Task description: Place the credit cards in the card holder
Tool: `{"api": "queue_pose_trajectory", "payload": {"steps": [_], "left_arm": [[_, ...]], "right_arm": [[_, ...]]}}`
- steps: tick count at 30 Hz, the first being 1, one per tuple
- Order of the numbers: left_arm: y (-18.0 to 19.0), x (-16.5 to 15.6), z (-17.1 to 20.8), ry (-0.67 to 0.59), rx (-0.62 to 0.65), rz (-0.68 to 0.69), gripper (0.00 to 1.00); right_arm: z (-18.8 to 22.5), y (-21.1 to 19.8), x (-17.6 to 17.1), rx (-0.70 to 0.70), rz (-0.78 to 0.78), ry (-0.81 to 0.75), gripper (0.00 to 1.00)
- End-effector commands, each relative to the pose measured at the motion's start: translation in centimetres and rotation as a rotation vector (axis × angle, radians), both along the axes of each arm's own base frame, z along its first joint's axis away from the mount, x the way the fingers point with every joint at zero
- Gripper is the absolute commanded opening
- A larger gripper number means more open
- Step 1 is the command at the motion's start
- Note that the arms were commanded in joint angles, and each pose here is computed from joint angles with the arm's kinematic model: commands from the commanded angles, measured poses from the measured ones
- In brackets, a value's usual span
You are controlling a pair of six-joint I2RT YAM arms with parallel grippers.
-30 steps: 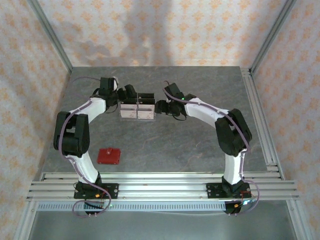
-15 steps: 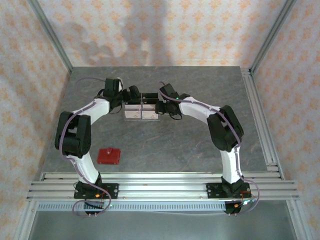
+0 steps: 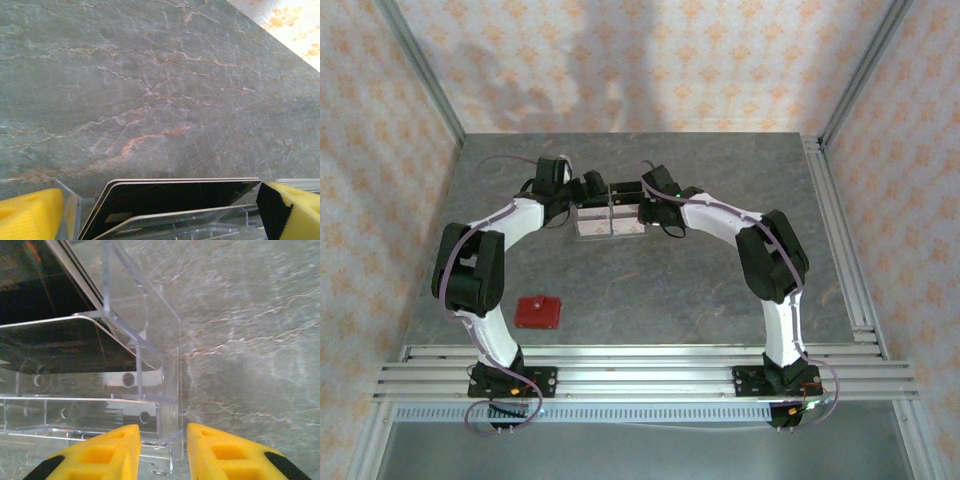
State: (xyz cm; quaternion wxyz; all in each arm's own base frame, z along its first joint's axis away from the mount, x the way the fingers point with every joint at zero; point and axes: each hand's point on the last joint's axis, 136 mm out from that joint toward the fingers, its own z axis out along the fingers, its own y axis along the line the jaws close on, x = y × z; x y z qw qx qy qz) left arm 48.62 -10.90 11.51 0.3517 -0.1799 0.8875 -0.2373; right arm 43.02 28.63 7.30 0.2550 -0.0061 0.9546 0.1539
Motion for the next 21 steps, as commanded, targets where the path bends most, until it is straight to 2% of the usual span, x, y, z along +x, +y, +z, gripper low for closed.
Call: {"api": "queue_pose_trajectory", "payload": {"steps": [1, 14, 15, 21], "left_arm": [[-2.0, 0.0, 0.1, -0.008, -0.013, -0.032, 1.0], [-8.0, 1.2, 0.5, -0.026, -0.021, -0.103, 1.0], [-8.5, 1.4, -0.9, -0.002, -0.015, -0.106, 1.0], [-12.1, 2.3, -0.9, -0.012, -0.024, -0.151, 1.0]], "right_arm": [[-1.7, -3.9, -0.1, -0.082, -0.077, 0.034, 0.3], [-1.6, -8.8, 0.7, -0.093, -0.168, 0.038, 0.31], [-1.5, -9.2, 0.8, -0.093, -0.178, 0.036, 0.31], [-1.6, -12.1, 0.7, -0.093, -0.234, 0.041, 0.31]]}}
